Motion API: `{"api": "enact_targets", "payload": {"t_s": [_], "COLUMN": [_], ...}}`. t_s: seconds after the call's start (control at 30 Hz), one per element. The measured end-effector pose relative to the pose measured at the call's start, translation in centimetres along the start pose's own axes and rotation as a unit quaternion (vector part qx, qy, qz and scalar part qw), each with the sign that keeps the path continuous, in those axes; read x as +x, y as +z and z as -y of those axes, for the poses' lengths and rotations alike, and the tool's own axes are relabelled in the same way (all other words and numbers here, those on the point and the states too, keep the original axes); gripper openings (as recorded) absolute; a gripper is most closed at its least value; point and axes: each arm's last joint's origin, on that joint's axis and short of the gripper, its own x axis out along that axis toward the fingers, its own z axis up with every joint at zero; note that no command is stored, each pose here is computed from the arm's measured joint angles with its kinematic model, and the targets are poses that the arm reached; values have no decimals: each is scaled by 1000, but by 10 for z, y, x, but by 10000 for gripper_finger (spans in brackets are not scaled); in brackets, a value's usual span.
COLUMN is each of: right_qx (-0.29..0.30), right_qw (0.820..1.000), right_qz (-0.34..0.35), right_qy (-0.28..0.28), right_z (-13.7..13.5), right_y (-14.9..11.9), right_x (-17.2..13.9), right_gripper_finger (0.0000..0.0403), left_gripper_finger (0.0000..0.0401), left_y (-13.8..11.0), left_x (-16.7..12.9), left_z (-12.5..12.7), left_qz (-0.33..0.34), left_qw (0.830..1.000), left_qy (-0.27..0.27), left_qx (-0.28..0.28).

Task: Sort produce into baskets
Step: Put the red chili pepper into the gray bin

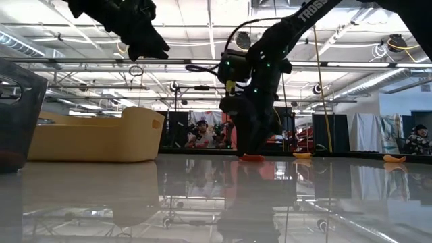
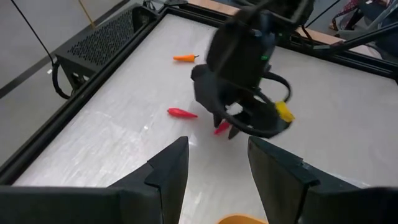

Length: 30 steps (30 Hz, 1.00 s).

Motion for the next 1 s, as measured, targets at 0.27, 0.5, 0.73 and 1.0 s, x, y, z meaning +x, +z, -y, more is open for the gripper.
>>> {"api": "enact_targets", "payload": {"t_s": [0.27,0.5,0.73,1.0], "right_qx": [16,16,41,-7], "right_qw": [998,997,997,989], "right_qz": [35,39,58,121], "right_qy": [-47,-60,-19,86], "right_z": [-8,-4,-15,-57], "right_y": [-8,-13,-5,1], "right_x": [7,11,4,-20], "right_gripper_finger": [138,42,20,12], "left_gripper_finger": [173,173,173,173], "left_y": [0,0,-1,-7], "left_x": [0,0,0,0], "left_z": [0,0,0,0], "left_qz": [0,0,-5,-35], "left_qw": [1000,1000,1000,999], "left_qy": [0,0,-6,-6], "left_qx": [0,1,2,23]}}
